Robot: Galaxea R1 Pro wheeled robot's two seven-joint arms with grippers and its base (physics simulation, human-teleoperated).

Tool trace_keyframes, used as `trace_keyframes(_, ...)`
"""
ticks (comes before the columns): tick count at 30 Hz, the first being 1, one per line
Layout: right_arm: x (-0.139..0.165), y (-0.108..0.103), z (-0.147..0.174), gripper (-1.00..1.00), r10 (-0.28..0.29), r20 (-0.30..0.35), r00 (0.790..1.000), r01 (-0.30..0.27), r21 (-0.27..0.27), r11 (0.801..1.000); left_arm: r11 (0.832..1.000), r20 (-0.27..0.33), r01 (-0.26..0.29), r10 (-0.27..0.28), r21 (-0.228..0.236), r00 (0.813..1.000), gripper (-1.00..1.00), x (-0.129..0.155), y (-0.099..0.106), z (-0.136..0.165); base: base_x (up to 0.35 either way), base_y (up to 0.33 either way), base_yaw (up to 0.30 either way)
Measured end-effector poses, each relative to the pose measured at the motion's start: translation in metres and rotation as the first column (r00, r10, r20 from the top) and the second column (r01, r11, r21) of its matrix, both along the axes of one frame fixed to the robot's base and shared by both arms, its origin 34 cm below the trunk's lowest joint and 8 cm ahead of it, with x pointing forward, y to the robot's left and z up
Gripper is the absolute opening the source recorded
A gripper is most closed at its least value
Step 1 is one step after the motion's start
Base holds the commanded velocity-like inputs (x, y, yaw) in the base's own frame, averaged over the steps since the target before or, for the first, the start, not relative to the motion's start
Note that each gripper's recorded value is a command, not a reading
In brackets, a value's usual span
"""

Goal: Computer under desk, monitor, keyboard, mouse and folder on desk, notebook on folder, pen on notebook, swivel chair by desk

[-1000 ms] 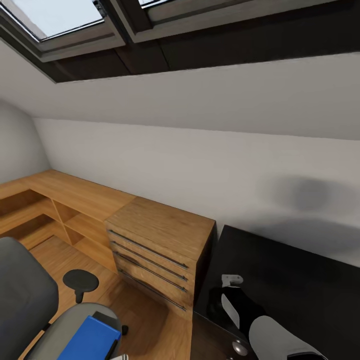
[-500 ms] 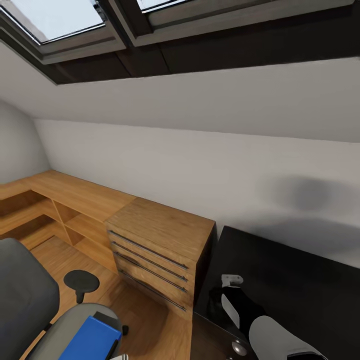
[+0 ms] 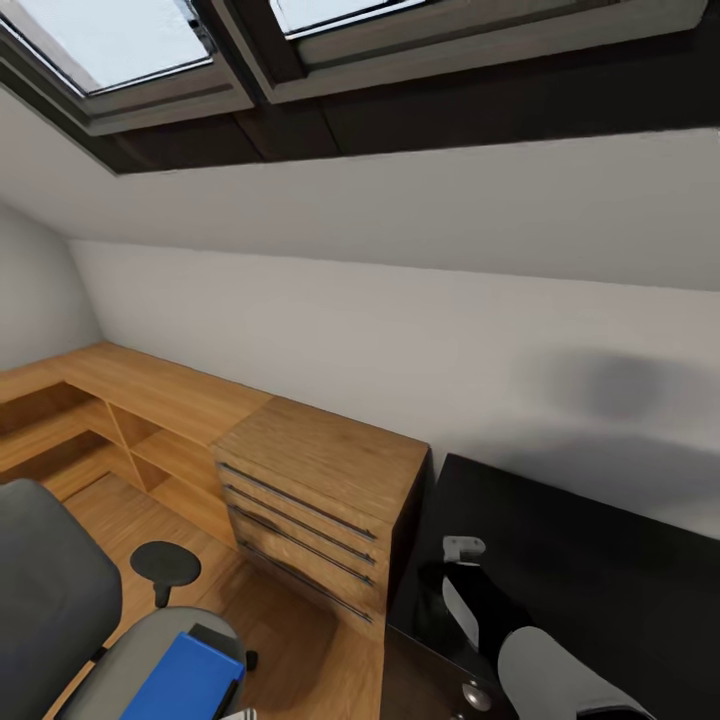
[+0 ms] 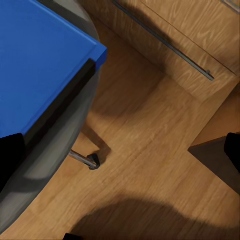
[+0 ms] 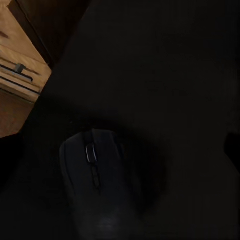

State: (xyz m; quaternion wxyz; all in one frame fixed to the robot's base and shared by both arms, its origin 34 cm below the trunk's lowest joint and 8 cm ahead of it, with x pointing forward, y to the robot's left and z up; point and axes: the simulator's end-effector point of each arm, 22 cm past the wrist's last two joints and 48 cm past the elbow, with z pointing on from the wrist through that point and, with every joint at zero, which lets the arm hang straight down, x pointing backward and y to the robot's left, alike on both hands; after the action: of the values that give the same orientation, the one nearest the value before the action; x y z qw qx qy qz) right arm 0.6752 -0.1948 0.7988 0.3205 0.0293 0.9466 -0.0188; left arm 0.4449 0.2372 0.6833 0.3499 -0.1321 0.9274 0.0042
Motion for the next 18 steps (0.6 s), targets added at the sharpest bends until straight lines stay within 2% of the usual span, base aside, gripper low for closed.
trace_keyframes(4, 0.016, 0.000, 0.024, 1.00, -0.004, 0.058, 0.998, 0.004, 0.005, 1.000, 1.000, 0.000, 0.000, 0.000, 0.000, 1.000, 1.00, -0.001, 0.000, 0.003, 0.000, 0.000, 0.000)
trace_keyframes(8, 0.035, 0.002, 0.059, 1.00, -0.013, 0.154, 0.988, 0.010, 0.019, 1.000, 1.000, 0.000, 0.000, 0.000, 0.000, 1.000, 1.00, -0.003, 0.000, 0.006, 0.000, 0.000, 0.000)
trace_keyframes(13, 0.016, 0.002, 0.078, 1.00, -0.027, 0.227, 0.973, 0.019, 0.040, 0.999, 1.000, 0.000, -0.001, 0.001, 0.000, 1.000, 1.00, -0.003, 0.000, 0.006, 0.000, 0.000, 0.000)
trace_keyframes(18, 0.004, 0.001, 0.096, 1.00, -0.038, 0.259, 0.965, 0.024, 0.057, 0.998, 1.000, 0.001, -0.001, 0.001, -0.001, 1.000, 1.00, -0.002, 0.000, 0.006, 0.000, 0.000, 0.000)
